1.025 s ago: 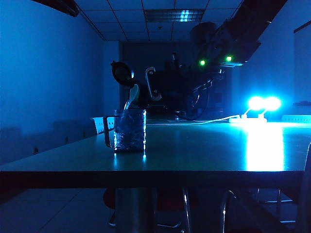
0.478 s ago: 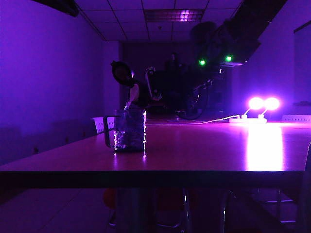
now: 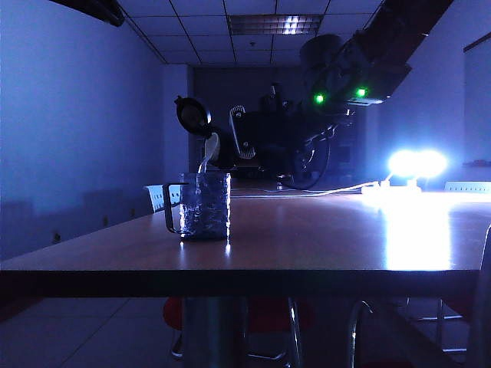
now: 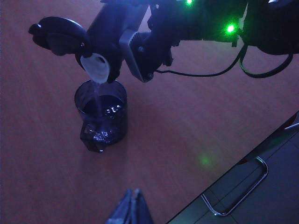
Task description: Pick up the black thermos cup, pour some water from it into the cup, and then put the thermos cup back on the table.
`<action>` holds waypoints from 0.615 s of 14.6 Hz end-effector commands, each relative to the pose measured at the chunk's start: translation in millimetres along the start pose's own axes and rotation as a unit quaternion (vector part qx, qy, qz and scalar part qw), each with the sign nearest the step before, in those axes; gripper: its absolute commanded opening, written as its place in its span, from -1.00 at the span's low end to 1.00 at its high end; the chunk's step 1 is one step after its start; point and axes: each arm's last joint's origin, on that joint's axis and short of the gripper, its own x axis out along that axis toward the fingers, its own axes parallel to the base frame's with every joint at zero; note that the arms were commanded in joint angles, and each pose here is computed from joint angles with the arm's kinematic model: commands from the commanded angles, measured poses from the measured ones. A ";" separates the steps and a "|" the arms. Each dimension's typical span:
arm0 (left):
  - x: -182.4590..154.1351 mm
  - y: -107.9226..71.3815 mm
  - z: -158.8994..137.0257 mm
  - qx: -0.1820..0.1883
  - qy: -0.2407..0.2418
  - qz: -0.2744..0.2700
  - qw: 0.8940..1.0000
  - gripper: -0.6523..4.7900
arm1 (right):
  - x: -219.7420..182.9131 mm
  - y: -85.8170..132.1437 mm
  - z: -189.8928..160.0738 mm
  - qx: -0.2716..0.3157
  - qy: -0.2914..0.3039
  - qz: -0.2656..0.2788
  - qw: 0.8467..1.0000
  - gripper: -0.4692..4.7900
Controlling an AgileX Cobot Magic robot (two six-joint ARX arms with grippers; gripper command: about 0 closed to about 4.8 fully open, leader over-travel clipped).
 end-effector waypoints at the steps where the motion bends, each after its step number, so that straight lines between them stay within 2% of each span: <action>1: -1.6 -0.3 1.8 0.005 -0.006 0.000 1.000 -0.78 | -4.4 -20.2 1.0 -0.010 0.001 -0.052 0.999 -0.21; 9: -1.6 -0.3 1.8 0.005 -0.006 -0.001 1.000 -0.78 | -4.3 -18.8 1.0 -0.019 0.003 -0.045 0.999 -0.21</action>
